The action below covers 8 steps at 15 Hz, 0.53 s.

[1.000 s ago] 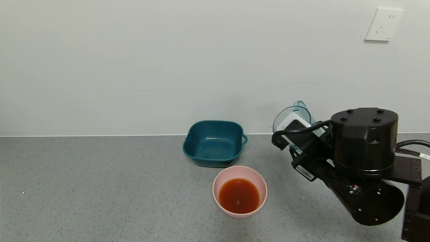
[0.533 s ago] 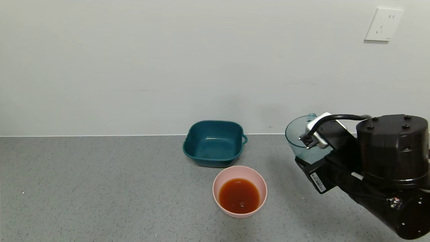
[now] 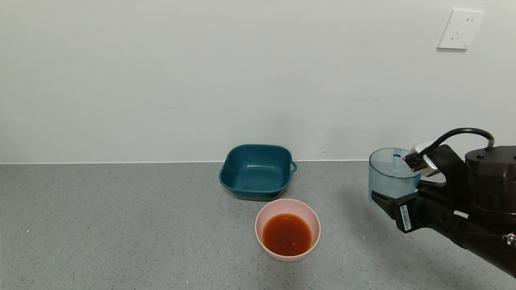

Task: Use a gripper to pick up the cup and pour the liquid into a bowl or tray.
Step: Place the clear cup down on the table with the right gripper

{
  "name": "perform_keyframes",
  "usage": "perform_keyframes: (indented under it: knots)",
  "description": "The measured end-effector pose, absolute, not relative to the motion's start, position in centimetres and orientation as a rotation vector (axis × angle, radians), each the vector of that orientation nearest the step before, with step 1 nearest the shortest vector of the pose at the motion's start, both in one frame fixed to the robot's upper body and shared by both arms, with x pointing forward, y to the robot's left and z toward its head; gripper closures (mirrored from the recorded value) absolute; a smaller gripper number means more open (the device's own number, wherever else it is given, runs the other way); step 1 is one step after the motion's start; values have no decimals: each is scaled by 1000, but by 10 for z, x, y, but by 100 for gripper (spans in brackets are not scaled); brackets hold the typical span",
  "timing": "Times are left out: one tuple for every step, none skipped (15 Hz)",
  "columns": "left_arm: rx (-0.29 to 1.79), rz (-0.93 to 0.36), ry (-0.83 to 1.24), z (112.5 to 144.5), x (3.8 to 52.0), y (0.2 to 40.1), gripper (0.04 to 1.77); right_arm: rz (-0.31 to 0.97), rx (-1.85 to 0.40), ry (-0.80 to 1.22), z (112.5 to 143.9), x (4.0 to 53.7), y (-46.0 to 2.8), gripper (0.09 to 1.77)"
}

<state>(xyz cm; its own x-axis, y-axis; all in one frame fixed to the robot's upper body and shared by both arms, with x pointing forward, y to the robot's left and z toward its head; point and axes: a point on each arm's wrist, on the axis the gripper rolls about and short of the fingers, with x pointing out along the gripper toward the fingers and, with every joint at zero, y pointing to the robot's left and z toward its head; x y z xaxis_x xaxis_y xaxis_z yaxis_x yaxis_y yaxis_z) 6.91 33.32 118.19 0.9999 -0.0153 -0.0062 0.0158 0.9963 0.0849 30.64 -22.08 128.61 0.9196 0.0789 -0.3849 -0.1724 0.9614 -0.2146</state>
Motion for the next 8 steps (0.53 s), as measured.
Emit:
perform_keyframes:
  knots:
    - [85, -16, 5, 1182, 69, 333, 9, 135, -222, 365, 1286, 308, -225, 58]
    - [85, -16, 5, 1182, 69, 333, 9, 139, -198, 349, 1284, 311, -230, 58]
    - [85, -16, 5, 1182, 69, 333, 9, 139, -182, 338, 1282, 313, -235, 58]
    - [85, -16, 5, 1182, 69, 333, 9, 132, -168, 326, 1279, 317, -239, 58]
    - [85, -16, 6, 1182, 69, 333, 9, 116, -161, 322, 1275, 320, -244, 58]
    - [85, -16, 6, 1182, 69, 333, 9, 102, -153, 312, 1272, 324, -246, 58]
    - [85, -16, 6, 1182, 69, 333, 9, 86, -145, 301, 1268, 328, -249, 58]
    - [85, -16, 6, 1182, 69, 333, 9, 71, -142, 300, 1262, 331, -252, 58]
